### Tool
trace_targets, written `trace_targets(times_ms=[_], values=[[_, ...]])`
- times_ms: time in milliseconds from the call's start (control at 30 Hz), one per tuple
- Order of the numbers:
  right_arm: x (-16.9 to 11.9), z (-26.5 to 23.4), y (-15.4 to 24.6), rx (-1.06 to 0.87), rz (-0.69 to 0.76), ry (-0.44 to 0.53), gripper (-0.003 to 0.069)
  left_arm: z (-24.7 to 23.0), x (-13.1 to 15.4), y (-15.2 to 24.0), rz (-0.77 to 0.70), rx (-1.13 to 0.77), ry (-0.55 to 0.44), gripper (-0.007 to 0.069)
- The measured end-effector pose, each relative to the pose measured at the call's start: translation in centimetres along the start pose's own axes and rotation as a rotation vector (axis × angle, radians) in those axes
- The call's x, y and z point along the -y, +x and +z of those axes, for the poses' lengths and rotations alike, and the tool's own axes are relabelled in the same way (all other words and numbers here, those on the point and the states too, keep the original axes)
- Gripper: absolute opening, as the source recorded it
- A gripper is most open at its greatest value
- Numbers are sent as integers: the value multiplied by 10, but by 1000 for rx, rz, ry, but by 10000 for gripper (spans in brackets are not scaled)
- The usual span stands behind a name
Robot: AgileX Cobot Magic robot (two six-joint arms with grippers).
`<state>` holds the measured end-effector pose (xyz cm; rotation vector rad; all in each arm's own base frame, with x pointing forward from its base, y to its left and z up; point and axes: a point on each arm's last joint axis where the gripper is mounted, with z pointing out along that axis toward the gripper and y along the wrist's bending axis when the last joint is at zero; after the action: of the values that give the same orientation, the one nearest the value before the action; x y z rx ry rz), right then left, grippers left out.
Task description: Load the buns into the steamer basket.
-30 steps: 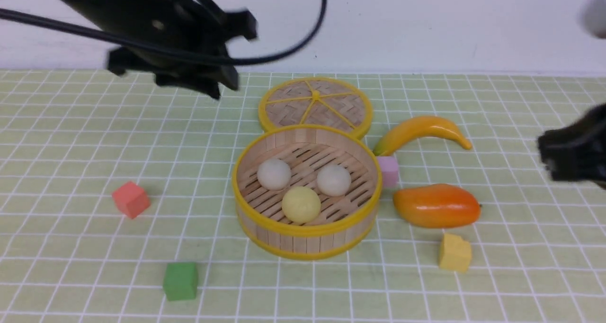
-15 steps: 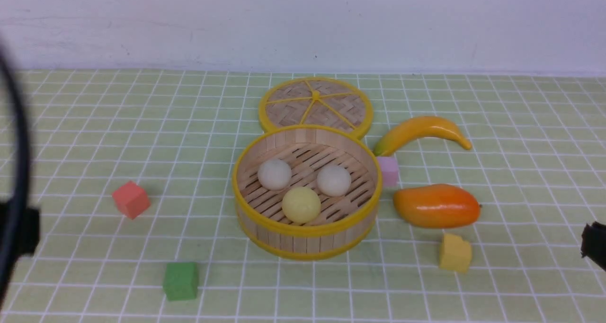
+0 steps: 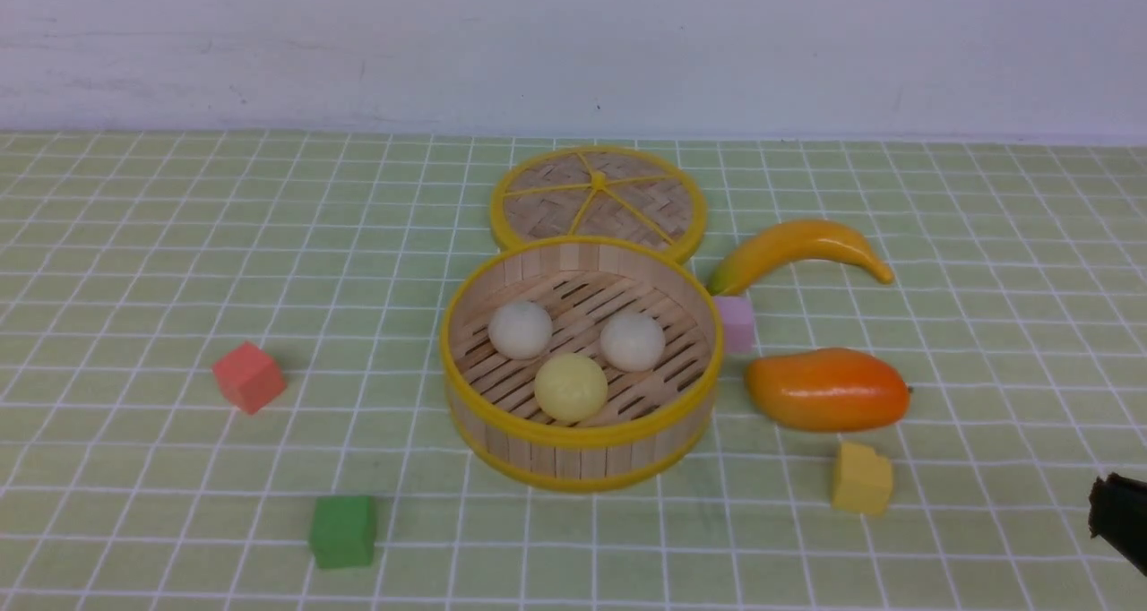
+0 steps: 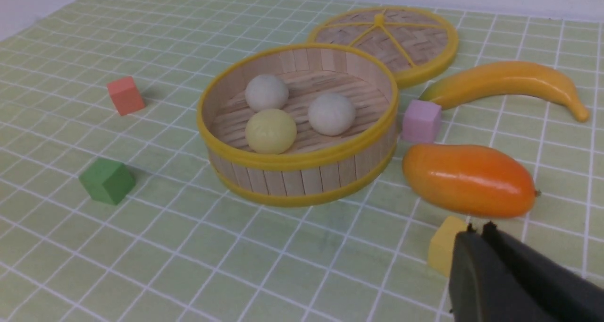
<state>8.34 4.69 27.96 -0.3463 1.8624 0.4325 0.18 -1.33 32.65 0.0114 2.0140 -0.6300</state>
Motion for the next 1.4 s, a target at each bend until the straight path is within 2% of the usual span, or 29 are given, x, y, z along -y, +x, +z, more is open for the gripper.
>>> trace_targets(times_ms=[267, 400, 500, 600, 700, 867, 967, 1200, 1400], values=[[0, 0, 0, -3, 3, -1, 1, 1, -4, 4, 16, -39, -40, -13], [0, 0, 0, -3, 3, -1, 1, 9, -15, -3, 97, 84, -126, -13], [0, 0, 0, -3, 3, -1, 1, 23, -21, -2, 78, 193, -126, -13], [0, 0, 0, -4, 3, 0, 1, 40, -32, 14, 47, 275, -115, -13], [0, 0, 0, -4, 3, 0, 2, 63, -52, 47, 27, 340, -142, -13], [0, 0, 0, -5, 3, 0, 4, 87, -73, 79, 5, 301, -207, -13], [0, 0, 1, -6, 2, 1, 10, 97, -84, 100, -14, 208, -246, -13], [0, 0, 1, -6, 3, 0, 19, 98, -85, 102, 122, 169, -262, -10], [0, 0, 1, -6, 1, 0, 26, 97, -86, 102, 131, 177, -293, -4]])
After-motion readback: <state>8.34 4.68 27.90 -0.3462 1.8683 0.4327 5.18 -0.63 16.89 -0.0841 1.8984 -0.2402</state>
